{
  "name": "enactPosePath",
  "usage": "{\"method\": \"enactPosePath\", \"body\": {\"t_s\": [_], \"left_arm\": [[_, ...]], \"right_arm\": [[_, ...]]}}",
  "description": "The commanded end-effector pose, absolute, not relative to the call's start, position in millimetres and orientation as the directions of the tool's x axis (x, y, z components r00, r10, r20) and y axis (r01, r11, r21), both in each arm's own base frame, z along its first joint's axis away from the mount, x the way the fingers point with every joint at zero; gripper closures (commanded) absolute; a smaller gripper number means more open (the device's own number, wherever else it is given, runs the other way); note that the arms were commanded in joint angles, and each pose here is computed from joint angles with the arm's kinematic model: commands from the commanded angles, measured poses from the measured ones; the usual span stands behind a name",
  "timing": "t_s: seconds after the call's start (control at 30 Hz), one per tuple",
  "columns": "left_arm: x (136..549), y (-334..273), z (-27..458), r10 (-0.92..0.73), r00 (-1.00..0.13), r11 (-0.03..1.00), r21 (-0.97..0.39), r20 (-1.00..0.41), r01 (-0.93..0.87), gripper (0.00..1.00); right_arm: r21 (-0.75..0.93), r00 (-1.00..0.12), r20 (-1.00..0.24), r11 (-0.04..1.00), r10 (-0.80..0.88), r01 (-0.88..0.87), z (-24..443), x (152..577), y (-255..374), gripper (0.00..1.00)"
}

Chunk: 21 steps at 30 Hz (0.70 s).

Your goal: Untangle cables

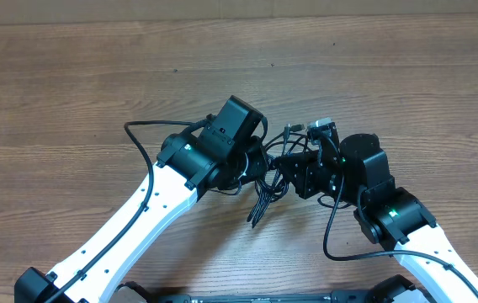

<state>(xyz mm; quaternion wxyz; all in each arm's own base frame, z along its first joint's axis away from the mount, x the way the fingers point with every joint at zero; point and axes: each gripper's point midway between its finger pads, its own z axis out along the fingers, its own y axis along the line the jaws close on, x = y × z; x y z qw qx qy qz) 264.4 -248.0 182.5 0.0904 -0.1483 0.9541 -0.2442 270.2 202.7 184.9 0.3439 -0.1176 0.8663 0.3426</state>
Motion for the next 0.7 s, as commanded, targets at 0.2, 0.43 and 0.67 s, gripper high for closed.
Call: {"method": "enactPosePath", "body": {"t_s": [0.2, 0.43, 0.67], "left_arm": [[260.0, -236.3, 180.6, -0.302, -0.946, 0.875, -0.43, -0.12, -0.224, 0.96], [255.6, -224.1, 174.8, -0.304, -0.944, 0.897, -0.372, -0.125, -0.24, 0.96], [251.0, -217.3, 171.5, -0.299, -0.947, 0.909, -0.338, -0.119, -0.244, 0.96]], "right_arm": [[0.468, -0.713, -0.695, 0.811, 0.092, -0.352, 185.7, 288.6, 186.6, 0.91], [0.494, -0.715, -0.682, 0.817, 0.152, -0.297, 187.6, 294.7, 180.5, 0.91], [0.494, -0.704, -0.679, 0.839, 0.209, -0.227, 186.6, 307.6, 156.0, 0.91]]}}
